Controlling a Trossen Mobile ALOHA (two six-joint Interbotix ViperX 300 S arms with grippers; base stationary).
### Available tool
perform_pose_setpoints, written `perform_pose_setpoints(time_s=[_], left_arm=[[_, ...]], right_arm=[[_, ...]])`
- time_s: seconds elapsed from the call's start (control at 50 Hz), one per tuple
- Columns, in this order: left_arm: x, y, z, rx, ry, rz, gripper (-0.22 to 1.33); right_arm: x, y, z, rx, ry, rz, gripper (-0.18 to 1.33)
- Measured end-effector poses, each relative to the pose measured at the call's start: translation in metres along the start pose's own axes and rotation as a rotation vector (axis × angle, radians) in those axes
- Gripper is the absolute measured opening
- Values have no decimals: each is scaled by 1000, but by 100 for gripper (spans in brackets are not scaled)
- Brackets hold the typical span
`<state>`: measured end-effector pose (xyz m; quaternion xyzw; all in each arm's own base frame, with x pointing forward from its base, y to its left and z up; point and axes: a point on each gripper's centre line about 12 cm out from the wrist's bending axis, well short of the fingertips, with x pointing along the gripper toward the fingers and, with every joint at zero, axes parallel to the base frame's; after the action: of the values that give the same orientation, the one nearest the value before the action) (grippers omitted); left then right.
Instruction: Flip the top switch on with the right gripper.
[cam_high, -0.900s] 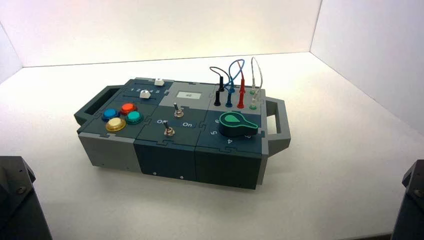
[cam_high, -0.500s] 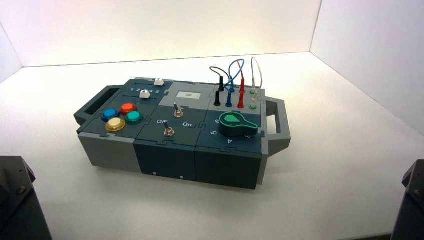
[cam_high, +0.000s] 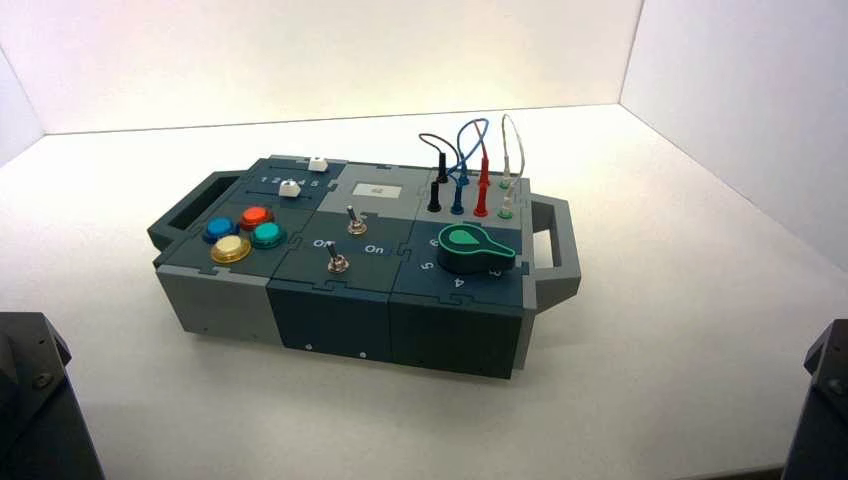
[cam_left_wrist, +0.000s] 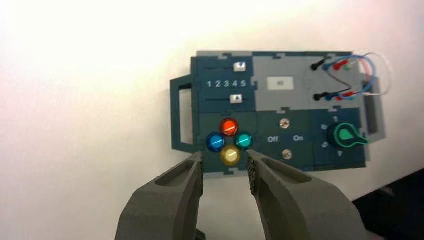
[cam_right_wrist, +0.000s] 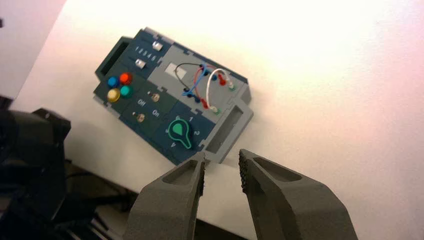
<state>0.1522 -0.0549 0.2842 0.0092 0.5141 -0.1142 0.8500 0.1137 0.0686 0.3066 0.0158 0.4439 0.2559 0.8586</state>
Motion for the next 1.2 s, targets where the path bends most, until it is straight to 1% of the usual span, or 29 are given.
perform_pose_setpoints(time_s=[0.04, 0.08, 0.1, 0.12, 0.18, 0.28, 0.4, 0.52, 0.6, 0.66, 0.8, 0.84, 0.86, 0.88, 0.9, 0.96, 0.98, 1.0, 1.08, 1.16, 1.2], left_arm=[[5, 1, 3, -2, 31, 7, 94], [7, 1, 4, -2, 40, 9, 94], [10, 2, 6, 0, 60, 15, 94], [11, 1, 6, 1, 61, 14, 94], [17, 3, 8, 0, 92, 24, 94], [25, 7, 14, -10, 131, 38, 94], [34, 15, 21, -7, 175, 58, 94], [40, 22, 29, -16, 212, 70, 95], [47, 25, 35, -8, 246, 74, 95], [51, 26, 38, -3, 265, 73, 94], [64, 27, 39, -8, 317, 72, 92], [67, 27, 39, -9, 329, 71, 92], [69, 27, 39, -9, 335, 69, 92], [74, 27, 39, -14, 353, 69, 92], [74, 27, 40, -11, 356, 68, 92], [82, 28, 39, -16, 385, 68, 92], [84, 28, 39, -15, 392, 68, 92], [88, 29, 39, -19, 407, 69, 92], [94, 30, 38, -21, 433, 70, 92], [103, 32, 36, -26, 469, 71, 92], [109, 34, 36, -31, 492, 72, 92]], right_arm=[[2, 2, 4, -9, 11, 10, 79], [5, 4, 8, -21, 27, 22, 79], [7, 6, 12, -34, 37, 34, 79], [8, 7, 13, -37, 36, 36, 79], [14, 13, 21, -64, 52, 61, 79], [23, 19, 29, -82, 65, 86, 79], [31, 22, 36, -78, 65, 96, 79], [35, 24, 39, -69, 74, 109, 79], [37, 25, 41, -67, 81, 116, 79], [39, 26, 42, -68, 88, 122, 79], [45, 30, 45, -82, 113, 136, 79], [51, 35, 48, -100, 133, 150, 79], [51, 35, 49, -99, 132, 149, 79], [56, 40, 52, -117, 148, 160, 79], [58, 41, 52, -120, 154, 162, 79], [70, 48, 57, -149, 181, 175, 79], [71, 48, 57, -148, 181, 174, 79], [75, 51, 60, -161, 187, 180, 79], [83, 57, 65, -183, 202, 188, 79], [88, 59, 69, -197, 208, 192, 79], [89, 62, 73, -210, 206, 196, 79]])
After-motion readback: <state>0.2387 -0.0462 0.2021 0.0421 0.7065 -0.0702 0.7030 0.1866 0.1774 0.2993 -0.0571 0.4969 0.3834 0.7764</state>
